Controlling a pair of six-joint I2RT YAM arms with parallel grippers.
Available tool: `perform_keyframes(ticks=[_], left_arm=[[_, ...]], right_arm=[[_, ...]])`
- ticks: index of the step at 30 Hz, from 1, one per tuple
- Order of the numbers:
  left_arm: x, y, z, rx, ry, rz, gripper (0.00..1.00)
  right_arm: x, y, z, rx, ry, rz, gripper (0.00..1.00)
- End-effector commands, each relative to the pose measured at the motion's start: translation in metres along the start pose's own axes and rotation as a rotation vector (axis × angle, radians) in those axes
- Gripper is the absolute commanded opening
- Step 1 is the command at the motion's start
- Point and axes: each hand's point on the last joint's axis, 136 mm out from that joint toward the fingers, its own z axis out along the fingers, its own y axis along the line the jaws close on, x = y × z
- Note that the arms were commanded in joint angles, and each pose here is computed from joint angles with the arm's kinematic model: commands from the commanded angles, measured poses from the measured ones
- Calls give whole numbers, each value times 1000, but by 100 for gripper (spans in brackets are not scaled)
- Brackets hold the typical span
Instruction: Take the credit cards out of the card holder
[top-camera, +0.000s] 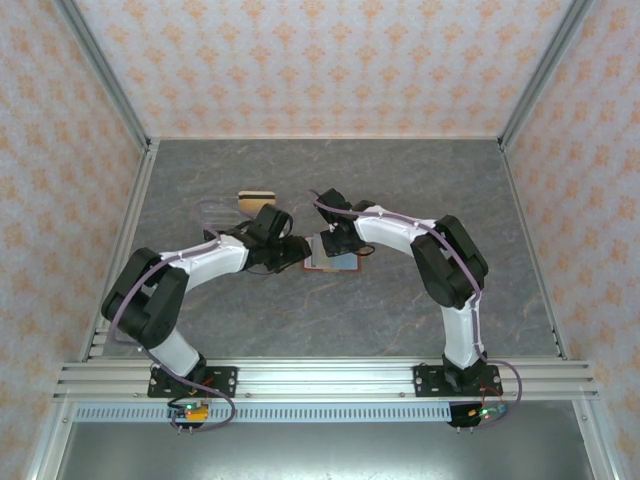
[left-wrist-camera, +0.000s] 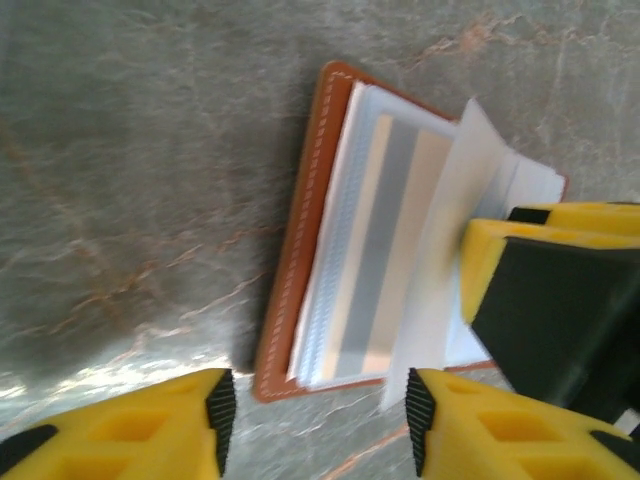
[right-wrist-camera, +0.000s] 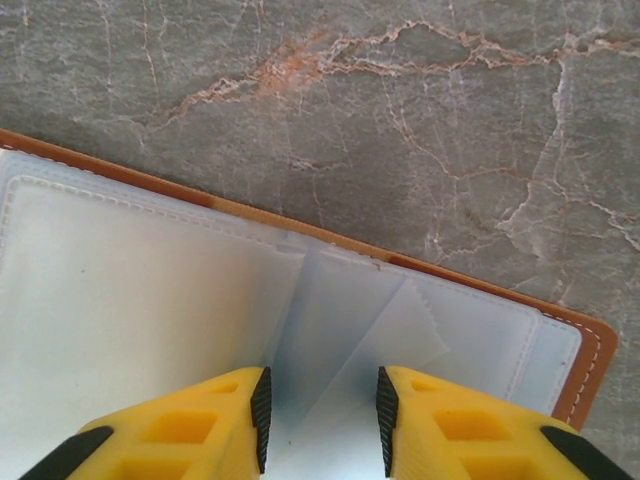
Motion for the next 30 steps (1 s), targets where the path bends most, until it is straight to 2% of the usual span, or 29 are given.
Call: perform_keyframes(ticks=[1, 13, 19, 23, 26, 30], left_arm=[[-9, -31, 1, 102, -14, 14, 45], [-5, -41, 22, 161, 44, 1, 39], [-3, -45, 27, 192, 63, -5, 30], [-2, -50, 28, 224, 75, -8, 24], [-2, -56, 27, 252, 78, -7, 23], [-3, -69, 22, 307, 82, 11, 25]], right_arm=[[13, -10, 12, 35, 42, 0, 34], [13, -5, 11, 3, 39, 4, 34], [11, -3, 8, -17, 26, 9, 32], [4, 0, -6, -61, -28, 28, 34], [-5, 5, -23, -120, -90, 47, 43], [-16, 3, -46, -148, -194, 69, 47]])
